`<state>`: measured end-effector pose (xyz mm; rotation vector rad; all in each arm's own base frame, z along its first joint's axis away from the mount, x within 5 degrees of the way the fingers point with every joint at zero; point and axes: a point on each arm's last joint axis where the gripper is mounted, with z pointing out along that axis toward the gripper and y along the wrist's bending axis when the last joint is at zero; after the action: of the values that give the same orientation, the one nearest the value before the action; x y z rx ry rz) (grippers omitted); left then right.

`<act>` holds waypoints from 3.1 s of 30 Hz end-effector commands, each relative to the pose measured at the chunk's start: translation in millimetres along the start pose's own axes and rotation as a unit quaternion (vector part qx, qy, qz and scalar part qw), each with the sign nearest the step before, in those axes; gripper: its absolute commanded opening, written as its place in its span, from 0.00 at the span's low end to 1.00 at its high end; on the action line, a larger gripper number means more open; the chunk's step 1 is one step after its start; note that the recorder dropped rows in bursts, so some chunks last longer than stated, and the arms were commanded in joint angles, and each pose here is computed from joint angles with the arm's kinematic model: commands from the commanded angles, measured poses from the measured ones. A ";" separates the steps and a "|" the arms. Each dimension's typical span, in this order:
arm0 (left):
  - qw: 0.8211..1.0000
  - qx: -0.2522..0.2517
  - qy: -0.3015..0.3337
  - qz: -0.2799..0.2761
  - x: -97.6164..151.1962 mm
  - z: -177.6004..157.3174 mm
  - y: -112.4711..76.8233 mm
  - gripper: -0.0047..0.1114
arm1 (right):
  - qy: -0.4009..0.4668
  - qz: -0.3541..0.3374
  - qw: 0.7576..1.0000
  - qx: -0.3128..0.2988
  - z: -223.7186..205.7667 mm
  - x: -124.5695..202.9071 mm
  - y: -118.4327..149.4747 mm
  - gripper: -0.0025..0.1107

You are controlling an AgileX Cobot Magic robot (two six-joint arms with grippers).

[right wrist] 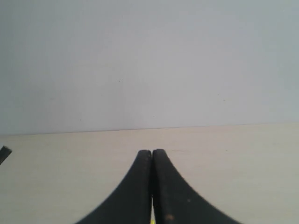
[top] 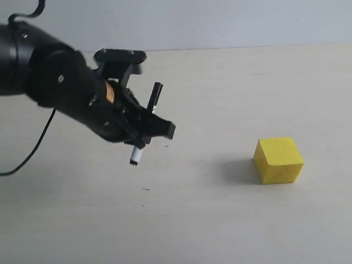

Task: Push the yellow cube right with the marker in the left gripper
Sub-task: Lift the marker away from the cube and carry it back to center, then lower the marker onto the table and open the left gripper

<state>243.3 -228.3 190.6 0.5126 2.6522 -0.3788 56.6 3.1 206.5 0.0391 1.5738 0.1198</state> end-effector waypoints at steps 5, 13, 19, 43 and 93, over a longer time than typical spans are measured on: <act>0.987 -0.018 0.081 -0.135 28.5 13.9 5.0 0.04 | -0.003 -0.001 1.000 0.000 -0.2 0.9 -0.2 0.02; 0.975 0.024 0.072 -0.210 4.5 38.4 -13.2 0.04 | -0.003 -0.001 1.000 0.000 -0.2 0.9 -0.2 0.02; 0.973 0.022 0.094 -0.211 -11.4 67.1 -24.5 0.04 | -0.003 -0.001 1.000 0.000 -0.2 0.9 -0.2 0.02; 0.968 -0.004 0.133 -0.211 -27.2 96.0 -10.0 0.04 | -0.003 -0.001 1.000 0.000 -0.2 0.9 -0.2 0.02; 0.966 -0.017 0.174 -0.191 -22.3 108.2 -9.2 0.04 | -0.004 -0.001 1.000 0.000 -0.2 0.7 -0.2 0.02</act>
<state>297.3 -281.6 112.1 0.0255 3.0616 -0.4211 56.6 3.1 206.5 0.0391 1.5738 0.1198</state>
